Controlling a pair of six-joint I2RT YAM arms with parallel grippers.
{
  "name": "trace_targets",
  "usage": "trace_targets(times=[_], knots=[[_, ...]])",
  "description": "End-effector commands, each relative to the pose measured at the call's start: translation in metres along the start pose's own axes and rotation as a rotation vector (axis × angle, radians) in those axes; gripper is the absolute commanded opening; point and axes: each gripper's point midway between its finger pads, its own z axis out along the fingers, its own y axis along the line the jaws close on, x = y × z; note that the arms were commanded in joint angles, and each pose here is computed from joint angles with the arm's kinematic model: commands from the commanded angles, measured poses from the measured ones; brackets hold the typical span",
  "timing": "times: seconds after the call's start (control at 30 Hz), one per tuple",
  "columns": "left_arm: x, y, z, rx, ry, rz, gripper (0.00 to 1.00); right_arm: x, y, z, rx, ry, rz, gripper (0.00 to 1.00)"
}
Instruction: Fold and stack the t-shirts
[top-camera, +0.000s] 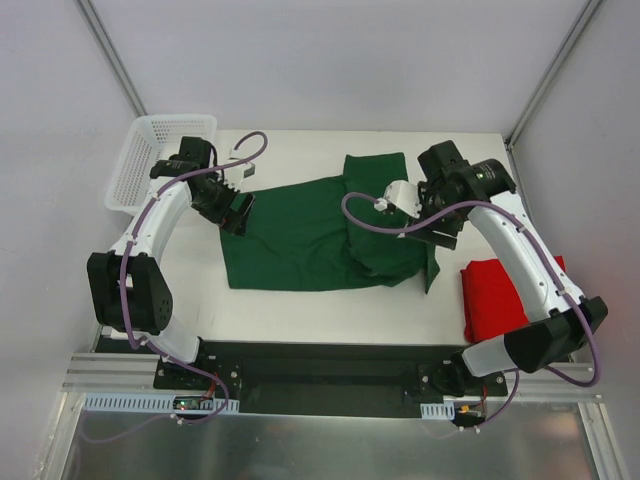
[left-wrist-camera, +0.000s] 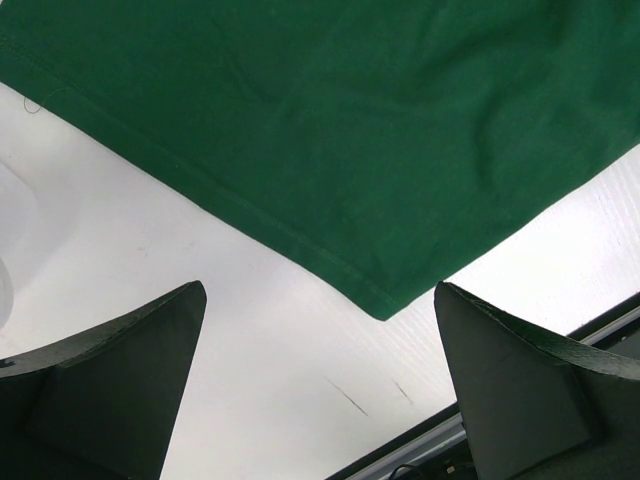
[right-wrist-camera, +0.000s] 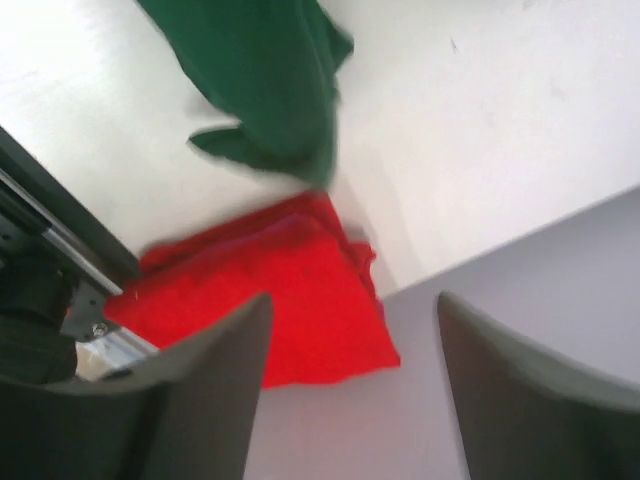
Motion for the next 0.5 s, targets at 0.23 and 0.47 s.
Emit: trace_targets(times=[0.23, 0.47], knots=[[-0.020, -0.014, -0.004, 0.042, -0.045, 0.005, 0.99, -0.001, -0.040, -0.007, 0.125, -0.055, 0.216, 0.94], [-0.045, -0.013, 0.026, 0.109, -0.041, -0.097, 0.98, -0.068, -0.055, 0.085, -0.047, -0.186, 0.390, 0.89]])
